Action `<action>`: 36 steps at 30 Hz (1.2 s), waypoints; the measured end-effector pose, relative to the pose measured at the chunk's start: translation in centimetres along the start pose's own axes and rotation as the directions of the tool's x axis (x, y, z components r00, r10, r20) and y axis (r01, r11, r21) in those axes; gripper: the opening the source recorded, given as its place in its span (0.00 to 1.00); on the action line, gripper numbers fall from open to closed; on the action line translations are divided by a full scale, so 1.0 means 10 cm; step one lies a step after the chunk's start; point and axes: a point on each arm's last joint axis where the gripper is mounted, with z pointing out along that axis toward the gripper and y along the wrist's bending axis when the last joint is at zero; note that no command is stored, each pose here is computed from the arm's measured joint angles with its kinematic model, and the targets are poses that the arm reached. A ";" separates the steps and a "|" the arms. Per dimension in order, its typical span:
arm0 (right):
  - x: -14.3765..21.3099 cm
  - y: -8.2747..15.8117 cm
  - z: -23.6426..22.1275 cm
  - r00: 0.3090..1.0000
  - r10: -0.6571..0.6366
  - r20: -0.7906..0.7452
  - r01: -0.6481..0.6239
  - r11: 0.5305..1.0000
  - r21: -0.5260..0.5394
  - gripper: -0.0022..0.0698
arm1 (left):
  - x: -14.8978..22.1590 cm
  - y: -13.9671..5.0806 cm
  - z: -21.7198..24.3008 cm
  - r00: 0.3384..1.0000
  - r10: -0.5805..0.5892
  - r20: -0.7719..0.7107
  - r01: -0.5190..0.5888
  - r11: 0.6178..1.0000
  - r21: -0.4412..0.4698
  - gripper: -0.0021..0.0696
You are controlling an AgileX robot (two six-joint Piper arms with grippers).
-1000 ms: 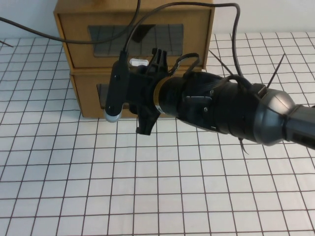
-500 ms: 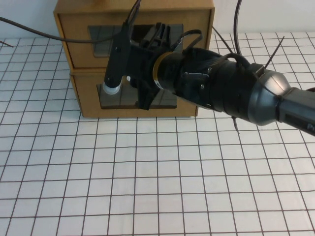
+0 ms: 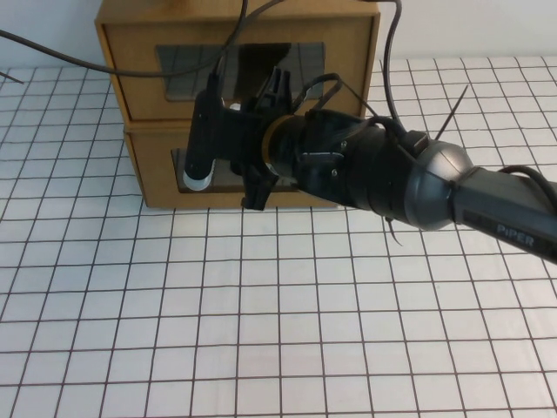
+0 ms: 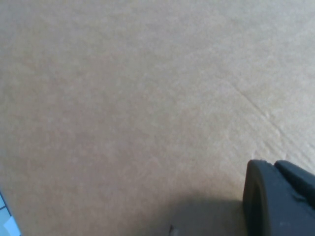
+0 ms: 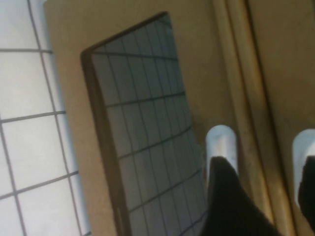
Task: Open the shoe box
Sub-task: 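Pull the top drawer of the cardboard box fully open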
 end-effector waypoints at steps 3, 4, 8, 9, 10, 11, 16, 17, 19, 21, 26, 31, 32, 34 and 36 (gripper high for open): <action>-0.01 -0.02 -0.01 1.000 0.002 0.001 -0.002 1.000 0.006 0.43 | 0.00 0.00 0.00 1.000 0.000 0.000 0.000 1.000 0.000 0.03; -0.01 -0.03 -0.01 1.000 0.002 -0.004 -0.002 1.000 0.007 0.43 | 0.00 0.00 0.00 1.000 0.000 0.000 0.000 1.000 0.000 0.03; 0.00 -0.03 -0.01 1.000 0.003 -0.022 -0.003 1.000 0.008 0.43 | 0.00 0.00 0.00 1.000 0.000 0.000 0.000 1.000 0.000 0.03; 0.00 -0.03 -0.01 1.000 0.003 -0.022 -0.003 1.000 0.008 0.43 | 0.00 0.00 0.00 1.000 0.000 0.000 0.000 1.000 0.000 0.03; 0.00 -0.03 -0.01 1.000 0.001 -0.022 -0.001 1.000 0.009 0.43 | 0.00 0.00 0.00 1.000 0.000 0.000 0.000 1.000 0.000 0.03; 0.00 -0.03 -0.01 1.000 -0.003 -0.022 0.004 1.000 0.010 0.43 | 0.00 0.00 0.00 1.000 0.000 0.000 0.000 1.000 0.000 0.03; -0.01 -0.04 -0.01 1.000 -0.027 -0.012 0.027 0.999 0.019 0.43 | 0.00 0.00 0.00 1.000 0.004 0.000 -0.004 1.000 0.000 0.03; -0.01 -0.04 -0.01 1.000 -0.029 -0.007 0.029 0.999 0.020 0.43 | 0.00 0.00 0.00 1.000 0.004 0.000 -0.004 1.000 0.000 0.03; -0.02 -0.04 -0.01 1.000 -0.031 0.000 0.031 0.999 0.021 0.43 | 0.00 0.00 0.00 1.000 0.006 0.000 -0.006 1.000 0.000 0.03; -0.02 -0.05 -0.01 0.999 -0.038 0.006 0.038 0.999 0.024 0.43 | 0.00 0.00 0.00 1.000 0.008 0.000 -0.008 1.000 0.000 0.03; 0.03 -0.09 0.00 0.999 -0.033 0.003 0.033 0.999 0.032 0.43 | 0.00 0.00 0.00 1.000 0.012 -0.002 -0.012 1.000 0.001 0.03; 0.07 -0.13 0.02 1.000 -0.029 0.004 0.029 0.999 0.039 0.43 | 0.00 0.00 0.00 1.000 0.016 -0.002 -0.016 1.000 0.001 0.03; 0.06 -0.13 0.02 1.000 -0.030 0.008 0.029 0.999 0.039 0.43 | 0.00 0.00 0.00 1.000 0.016 -0.002 -0.016 1.000 0.001 0.03; 0.05 -0.13 0.02 0.999 -0.030 0.021 0.029 0.999 0.040 0.43 | 0.00 0.00 0.00 1.000 0.016 -0.002 -0.016 1.000 0.001 0.03; 0.05 -0.12 0.03 0.999 -0.031 0.030 0.030 0.999 0.038 0.43 | 0.00 0.00 0.00 1.000 0.016 -0.002 -0.016 1.000 0.001 0.03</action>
